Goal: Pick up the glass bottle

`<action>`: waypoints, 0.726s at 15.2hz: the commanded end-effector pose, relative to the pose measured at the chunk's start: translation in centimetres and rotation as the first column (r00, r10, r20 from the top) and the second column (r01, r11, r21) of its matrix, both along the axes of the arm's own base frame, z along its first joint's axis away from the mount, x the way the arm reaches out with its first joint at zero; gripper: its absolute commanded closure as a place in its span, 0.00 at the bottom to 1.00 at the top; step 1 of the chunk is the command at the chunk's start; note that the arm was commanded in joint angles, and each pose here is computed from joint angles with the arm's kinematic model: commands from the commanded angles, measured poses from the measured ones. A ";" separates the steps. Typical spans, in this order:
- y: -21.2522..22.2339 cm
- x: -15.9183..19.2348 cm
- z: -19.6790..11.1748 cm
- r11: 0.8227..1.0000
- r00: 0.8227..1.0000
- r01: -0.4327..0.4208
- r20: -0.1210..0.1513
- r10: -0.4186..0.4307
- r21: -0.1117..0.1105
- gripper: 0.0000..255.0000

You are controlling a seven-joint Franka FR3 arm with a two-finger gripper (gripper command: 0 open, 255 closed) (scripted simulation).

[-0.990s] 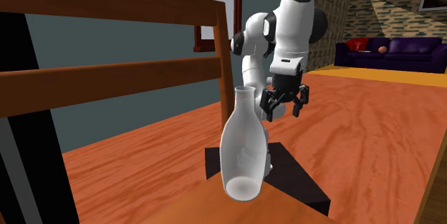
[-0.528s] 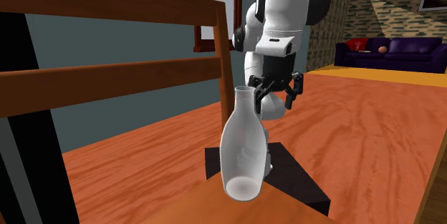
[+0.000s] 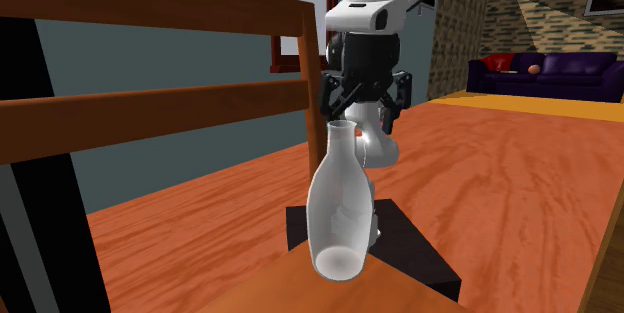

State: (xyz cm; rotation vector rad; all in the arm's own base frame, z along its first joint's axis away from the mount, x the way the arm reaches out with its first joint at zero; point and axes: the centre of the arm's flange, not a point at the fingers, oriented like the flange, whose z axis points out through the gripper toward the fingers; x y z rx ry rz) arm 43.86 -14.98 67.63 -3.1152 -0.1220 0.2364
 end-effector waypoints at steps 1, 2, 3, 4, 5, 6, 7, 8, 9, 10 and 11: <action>-1.6 1.7 1.3 1.000 1.000 0.007 -0.002 -0.007 -0.005 0.00; -2.4 2.5 2.0 1.000 1.000 0.010 -0.003 -0.010 -0.008 0.00; -3.2 3.2 2.7 1.000 1.000 0.014 -0.004 -0.014 -0.010 0.00; -4.0 4.0 3.4 1.000 1.000 0.017 -0.005 -0.017 -0.012 0.00; -4.3 4.3 3.7 1.000 1.000 0.018 -0.006 -0.018 -0.013 0.00; -4.3 4.3 3.2 1.000 1.000 0.018 -0.006 -0.018 -0.013 0.00; -4.3 4.3 2.7 1.000 1.000 0.018 -0.006 -0.018 -0.013 0.00; -4.3 4.3 2.1 1.000 1.000 0.018 -0.006 -0.018 -0.013 0.00; -4.3 4.3 1.6 1.000 1.000 0.018 -0.006 -0.018 -0.013 0.00; -4.3 4.3 1.1 1.000 1.000 0.018 -0.006 -0.018 -0.013 0.00; -4.3 4.3 0.5 1.000 1.000 0.018 -0.006 -0.018 -0.013 0.00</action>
